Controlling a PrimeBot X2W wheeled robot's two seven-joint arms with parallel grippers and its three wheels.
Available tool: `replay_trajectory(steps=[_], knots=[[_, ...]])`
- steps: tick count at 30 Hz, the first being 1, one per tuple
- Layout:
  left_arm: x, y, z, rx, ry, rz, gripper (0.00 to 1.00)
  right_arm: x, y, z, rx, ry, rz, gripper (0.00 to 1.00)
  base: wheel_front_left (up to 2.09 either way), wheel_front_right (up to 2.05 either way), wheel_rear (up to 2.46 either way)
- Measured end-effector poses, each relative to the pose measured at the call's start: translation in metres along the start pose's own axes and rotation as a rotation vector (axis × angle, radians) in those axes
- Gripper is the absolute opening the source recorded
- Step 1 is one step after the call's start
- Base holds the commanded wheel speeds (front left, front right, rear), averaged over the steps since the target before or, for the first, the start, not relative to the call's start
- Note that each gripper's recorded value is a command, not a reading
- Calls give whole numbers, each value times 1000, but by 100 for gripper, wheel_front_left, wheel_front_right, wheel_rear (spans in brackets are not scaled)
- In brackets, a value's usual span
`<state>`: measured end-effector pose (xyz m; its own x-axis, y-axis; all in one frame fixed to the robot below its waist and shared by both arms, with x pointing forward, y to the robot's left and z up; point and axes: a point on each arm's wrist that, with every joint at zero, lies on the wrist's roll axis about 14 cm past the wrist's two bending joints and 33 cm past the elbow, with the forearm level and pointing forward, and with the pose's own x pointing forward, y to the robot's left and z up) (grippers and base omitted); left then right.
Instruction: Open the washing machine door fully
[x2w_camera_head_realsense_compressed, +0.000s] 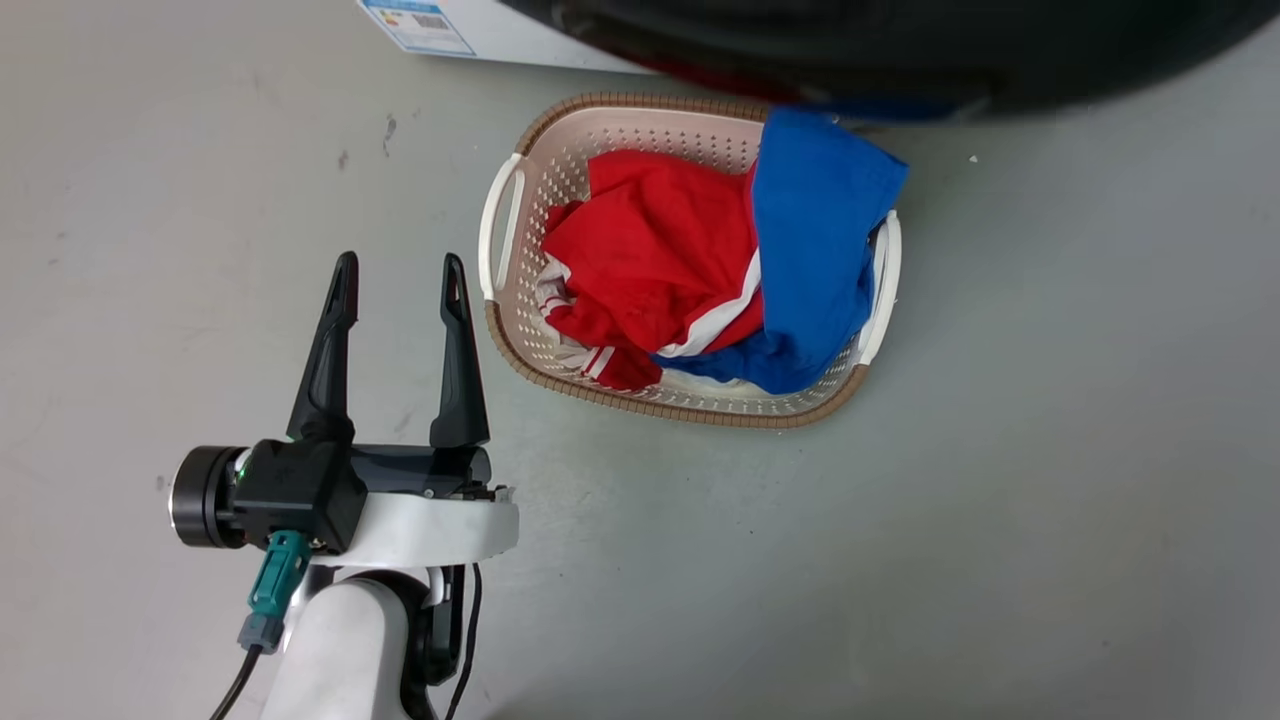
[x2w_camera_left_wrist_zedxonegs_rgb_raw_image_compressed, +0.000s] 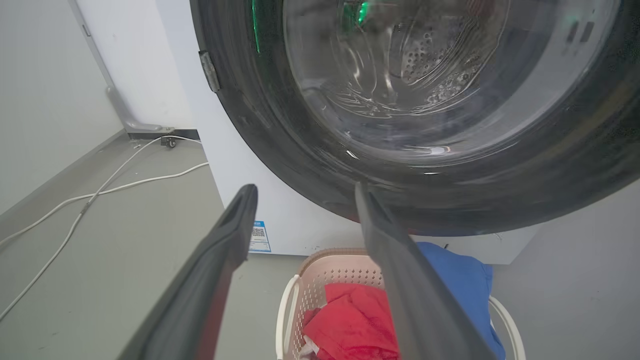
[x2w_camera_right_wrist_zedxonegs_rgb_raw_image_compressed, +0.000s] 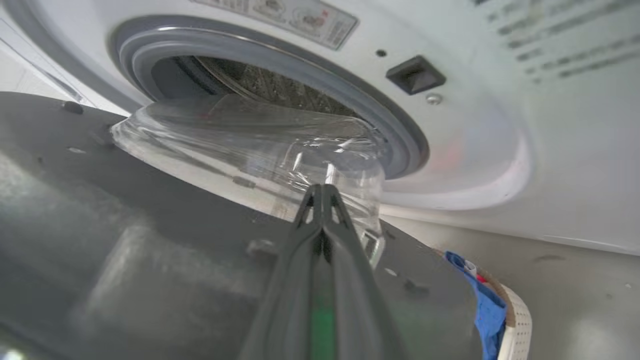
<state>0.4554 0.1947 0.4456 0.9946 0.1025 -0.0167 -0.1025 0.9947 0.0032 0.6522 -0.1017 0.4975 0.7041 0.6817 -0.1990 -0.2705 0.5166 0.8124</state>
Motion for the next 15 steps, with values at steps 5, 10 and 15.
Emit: replay_trajectory(steps=[5,10,15], knots=[[-1,-3,6,-2,-16,-10,100,-7,14,-29,13,56,42,0,0,0,0],[-5,-3,12,-4,-26,-14,100,-24,25,-41,17,65,75,0,0,0,0],[-7,-3,16,-3,-34,-14,100,-38,33,-59,19,82,101,0,0,0,0]])
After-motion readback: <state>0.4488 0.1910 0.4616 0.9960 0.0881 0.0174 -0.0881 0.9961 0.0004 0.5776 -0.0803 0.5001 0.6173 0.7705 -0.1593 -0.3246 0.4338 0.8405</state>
